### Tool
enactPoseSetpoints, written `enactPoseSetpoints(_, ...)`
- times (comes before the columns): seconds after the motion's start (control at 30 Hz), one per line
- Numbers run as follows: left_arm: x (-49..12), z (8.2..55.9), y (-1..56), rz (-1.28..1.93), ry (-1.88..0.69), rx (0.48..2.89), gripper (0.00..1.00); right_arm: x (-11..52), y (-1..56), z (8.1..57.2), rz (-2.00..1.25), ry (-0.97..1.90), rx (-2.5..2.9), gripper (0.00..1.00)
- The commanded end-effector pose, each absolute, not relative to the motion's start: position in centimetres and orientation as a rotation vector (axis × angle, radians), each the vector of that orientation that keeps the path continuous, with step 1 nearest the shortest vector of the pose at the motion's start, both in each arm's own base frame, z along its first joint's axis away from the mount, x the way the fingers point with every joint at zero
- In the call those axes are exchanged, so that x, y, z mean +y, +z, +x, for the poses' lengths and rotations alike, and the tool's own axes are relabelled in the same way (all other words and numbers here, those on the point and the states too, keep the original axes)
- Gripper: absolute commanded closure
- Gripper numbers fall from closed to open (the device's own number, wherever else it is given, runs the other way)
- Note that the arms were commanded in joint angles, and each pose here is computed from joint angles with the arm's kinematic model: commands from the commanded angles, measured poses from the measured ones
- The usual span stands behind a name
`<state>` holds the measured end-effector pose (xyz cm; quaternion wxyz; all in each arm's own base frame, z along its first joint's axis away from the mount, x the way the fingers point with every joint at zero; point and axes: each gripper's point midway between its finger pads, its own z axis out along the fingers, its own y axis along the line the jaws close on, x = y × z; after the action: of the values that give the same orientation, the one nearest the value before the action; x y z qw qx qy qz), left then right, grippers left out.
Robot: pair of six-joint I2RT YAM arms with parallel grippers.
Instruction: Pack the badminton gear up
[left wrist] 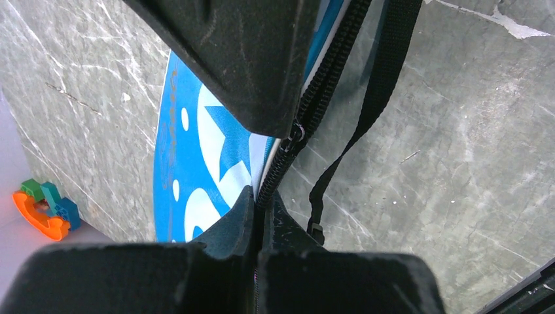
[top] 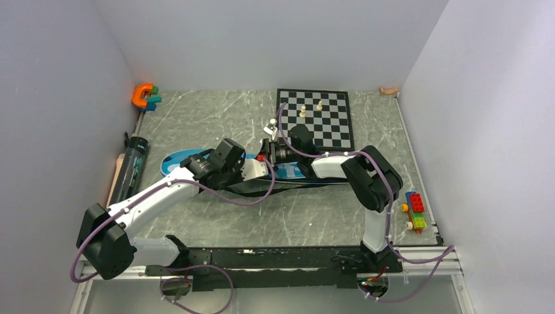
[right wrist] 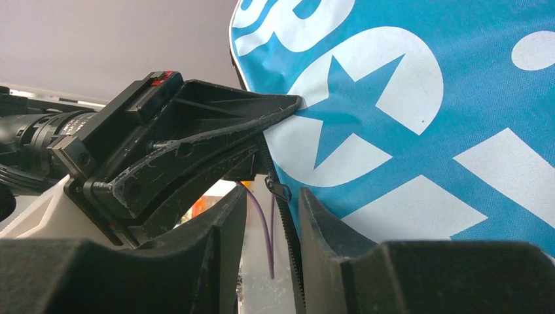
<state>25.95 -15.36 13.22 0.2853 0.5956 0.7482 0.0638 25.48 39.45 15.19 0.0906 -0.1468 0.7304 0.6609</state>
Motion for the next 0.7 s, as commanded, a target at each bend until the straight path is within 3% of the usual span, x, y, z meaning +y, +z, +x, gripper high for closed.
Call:
enactPoseSetpoints(0.0, -17.38, 27.86, 16.86, 1.473, 0.143, 1.913, 1.00, 40.21, 16.73, 25.45, -0.513, 1.991, 2.088, 0.63)
enactPoseSetpoints(0.37, -17.45, 27.89, 17.17, 1.469, 0.139, 1.913, 1.00, 40.65, 16.89, 25.98, -0.482, 2.013, 2.067, 0.70)
enactPoseSetpoints(0.67, -17.49, 27.85, 17.25, 1.467, 0.133, 1.920, 1.00, 40.69, 16.77, 26.15, -0.470, 2.002, 2.074, 0.92)
